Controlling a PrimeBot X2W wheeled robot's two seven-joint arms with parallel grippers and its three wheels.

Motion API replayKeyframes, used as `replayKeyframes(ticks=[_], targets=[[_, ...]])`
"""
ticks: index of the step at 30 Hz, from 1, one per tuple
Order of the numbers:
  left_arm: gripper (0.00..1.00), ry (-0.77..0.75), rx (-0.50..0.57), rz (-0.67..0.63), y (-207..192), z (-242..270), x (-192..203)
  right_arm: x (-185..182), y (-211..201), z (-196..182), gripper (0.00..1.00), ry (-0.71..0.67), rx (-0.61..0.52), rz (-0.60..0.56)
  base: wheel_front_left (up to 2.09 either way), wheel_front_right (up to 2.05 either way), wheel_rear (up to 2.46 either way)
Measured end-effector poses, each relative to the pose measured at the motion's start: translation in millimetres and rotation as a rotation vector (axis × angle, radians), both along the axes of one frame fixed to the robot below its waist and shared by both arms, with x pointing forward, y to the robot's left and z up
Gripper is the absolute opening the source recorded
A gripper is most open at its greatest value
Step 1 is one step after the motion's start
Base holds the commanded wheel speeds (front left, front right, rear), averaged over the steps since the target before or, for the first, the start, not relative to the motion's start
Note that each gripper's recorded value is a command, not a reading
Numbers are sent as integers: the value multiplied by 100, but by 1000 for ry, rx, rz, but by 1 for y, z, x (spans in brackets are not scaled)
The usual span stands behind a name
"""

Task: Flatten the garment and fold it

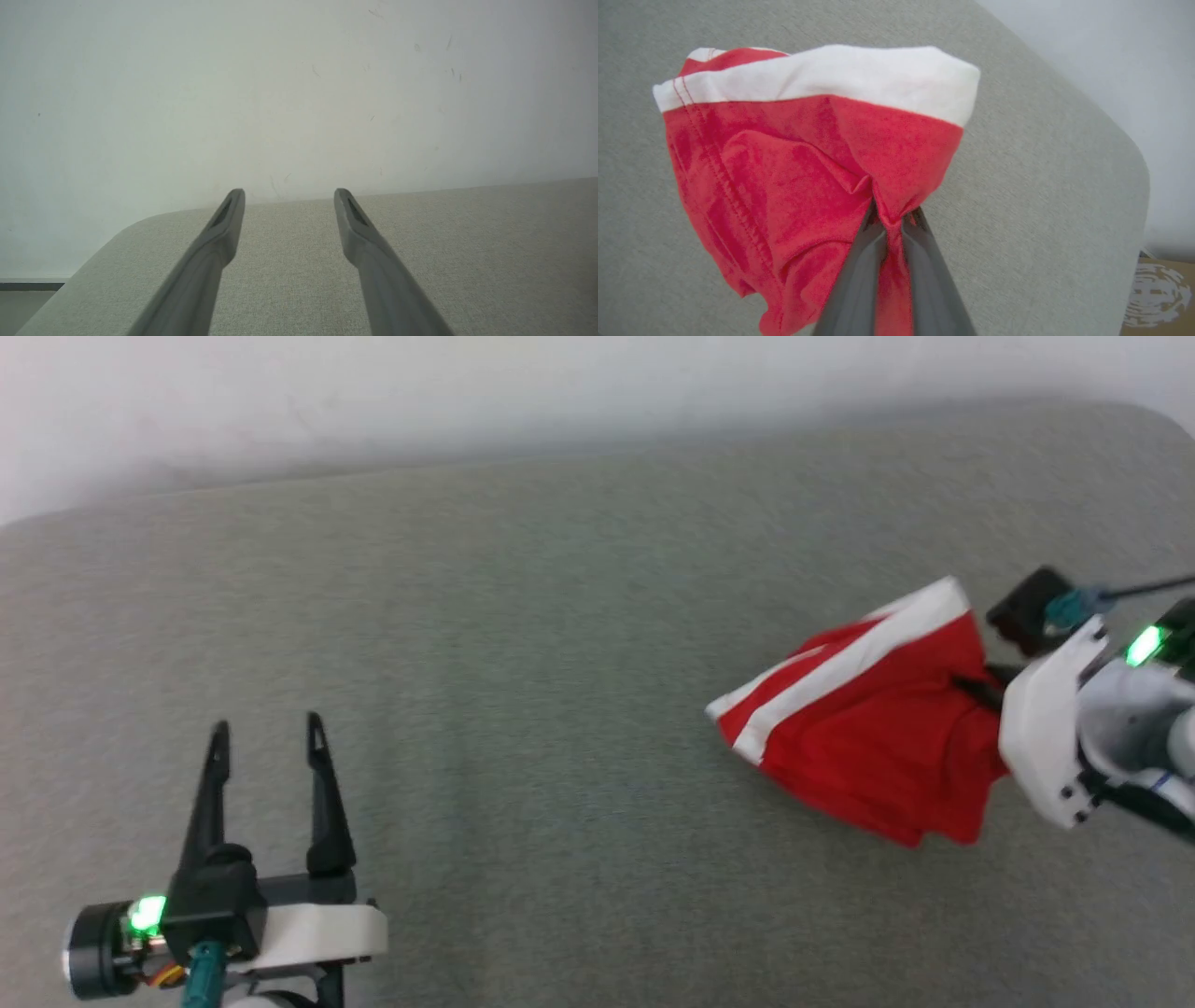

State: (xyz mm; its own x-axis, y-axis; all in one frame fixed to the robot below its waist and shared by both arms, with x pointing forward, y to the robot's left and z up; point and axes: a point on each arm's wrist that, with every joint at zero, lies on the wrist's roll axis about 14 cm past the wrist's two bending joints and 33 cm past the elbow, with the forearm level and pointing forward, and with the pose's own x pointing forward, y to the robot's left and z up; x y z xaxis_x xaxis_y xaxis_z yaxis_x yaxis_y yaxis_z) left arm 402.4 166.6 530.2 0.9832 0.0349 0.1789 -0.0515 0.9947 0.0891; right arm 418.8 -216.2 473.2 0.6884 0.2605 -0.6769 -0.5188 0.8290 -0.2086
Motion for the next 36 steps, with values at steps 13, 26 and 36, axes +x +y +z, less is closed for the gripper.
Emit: replayKeyframes(ticks=[13, 26, 36], targets=[[100, -3, 39, -177, -48, -28, 67, 15, -185, -11, 0, -10, -189, -494, 0, 0, 0], [100, 85, 21, -220, -65, -87, 94, 16, -269, -51, 0, 22, -317, -759, 0, 0, 0], [100, 85, -4, -216, -72, -72, 81, 42, -289, 51, 100, -470, -343, -693, 0, 0, 0]])
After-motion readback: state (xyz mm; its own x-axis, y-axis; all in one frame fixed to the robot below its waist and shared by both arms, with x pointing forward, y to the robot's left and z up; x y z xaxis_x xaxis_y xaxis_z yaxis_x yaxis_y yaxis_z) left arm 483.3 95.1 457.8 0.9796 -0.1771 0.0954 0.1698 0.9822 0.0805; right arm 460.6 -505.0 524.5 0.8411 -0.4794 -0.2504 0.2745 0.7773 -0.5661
